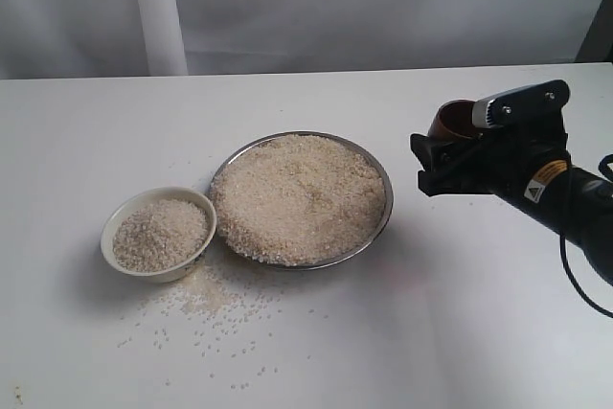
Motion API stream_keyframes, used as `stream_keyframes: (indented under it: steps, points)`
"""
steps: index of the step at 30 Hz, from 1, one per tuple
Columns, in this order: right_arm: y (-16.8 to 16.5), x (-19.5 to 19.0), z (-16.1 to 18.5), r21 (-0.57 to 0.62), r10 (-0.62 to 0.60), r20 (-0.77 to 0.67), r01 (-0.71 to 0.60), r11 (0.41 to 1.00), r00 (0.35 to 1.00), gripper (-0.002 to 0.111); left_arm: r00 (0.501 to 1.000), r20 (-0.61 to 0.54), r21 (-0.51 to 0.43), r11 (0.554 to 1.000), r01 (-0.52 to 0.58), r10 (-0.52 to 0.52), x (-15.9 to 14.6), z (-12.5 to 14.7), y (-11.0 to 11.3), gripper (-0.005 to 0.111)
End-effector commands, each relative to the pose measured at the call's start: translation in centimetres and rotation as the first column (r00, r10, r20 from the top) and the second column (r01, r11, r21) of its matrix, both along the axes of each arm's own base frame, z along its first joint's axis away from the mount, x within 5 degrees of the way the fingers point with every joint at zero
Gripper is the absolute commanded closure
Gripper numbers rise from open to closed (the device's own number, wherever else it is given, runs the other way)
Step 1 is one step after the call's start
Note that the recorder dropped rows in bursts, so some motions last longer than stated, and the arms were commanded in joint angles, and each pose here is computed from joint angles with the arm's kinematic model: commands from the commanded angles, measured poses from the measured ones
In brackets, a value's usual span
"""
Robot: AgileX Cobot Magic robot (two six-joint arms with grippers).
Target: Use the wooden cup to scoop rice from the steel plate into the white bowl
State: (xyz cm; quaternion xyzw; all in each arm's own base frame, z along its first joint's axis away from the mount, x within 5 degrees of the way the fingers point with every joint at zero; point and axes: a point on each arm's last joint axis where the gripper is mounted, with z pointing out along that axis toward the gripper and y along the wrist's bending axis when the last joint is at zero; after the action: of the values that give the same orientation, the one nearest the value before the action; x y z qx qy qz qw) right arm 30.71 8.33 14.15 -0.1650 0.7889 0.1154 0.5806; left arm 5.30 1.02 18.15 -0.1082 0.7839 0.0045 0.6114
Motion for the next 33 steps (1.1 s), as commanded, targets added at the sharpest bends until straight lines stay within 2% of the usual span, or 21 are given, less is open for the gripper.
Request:
stream_keyframes:
  steps: [1, 15, 26, 33]
  points:
    - [-0.2, 0.0, 0.2, 0.005, -0.007, 0.024, 0.007, 1.0, 1.0, 0.108, 1.0, 0.013, -0.006, 1.0, 0.006, -0.006, 0.0, 0.2, -0.1, 0.107]
    - [0.0, 0.0, 0.6, 0.022, 0.008, 0.073, -0.01, 1.0, 0.997, 0.108, 1.0, 0.013, -0.006, 1.0, 0.006, -0.006, 0.0, 0.2, -0.1, 0.107]
    - [0.9, -0.5, 0.5, -0.04, 0.148, 0.081, -0.145, 0.989, 0.986, 0.108, 1.0, 0.013, -0.006, 1.0, 0.006, -0.006, 0.0, 0.2, -0.1, 0.107]
    - [1.0, -0.5, 0.5, -0.042, 0.159, 0.08, -0.156, 0.987, 0.984, 0.108, 1.0, 0.013, -0.006, 1.0, 0.006, -0.006, 0.0, 0.2, -0.1, 0.107]
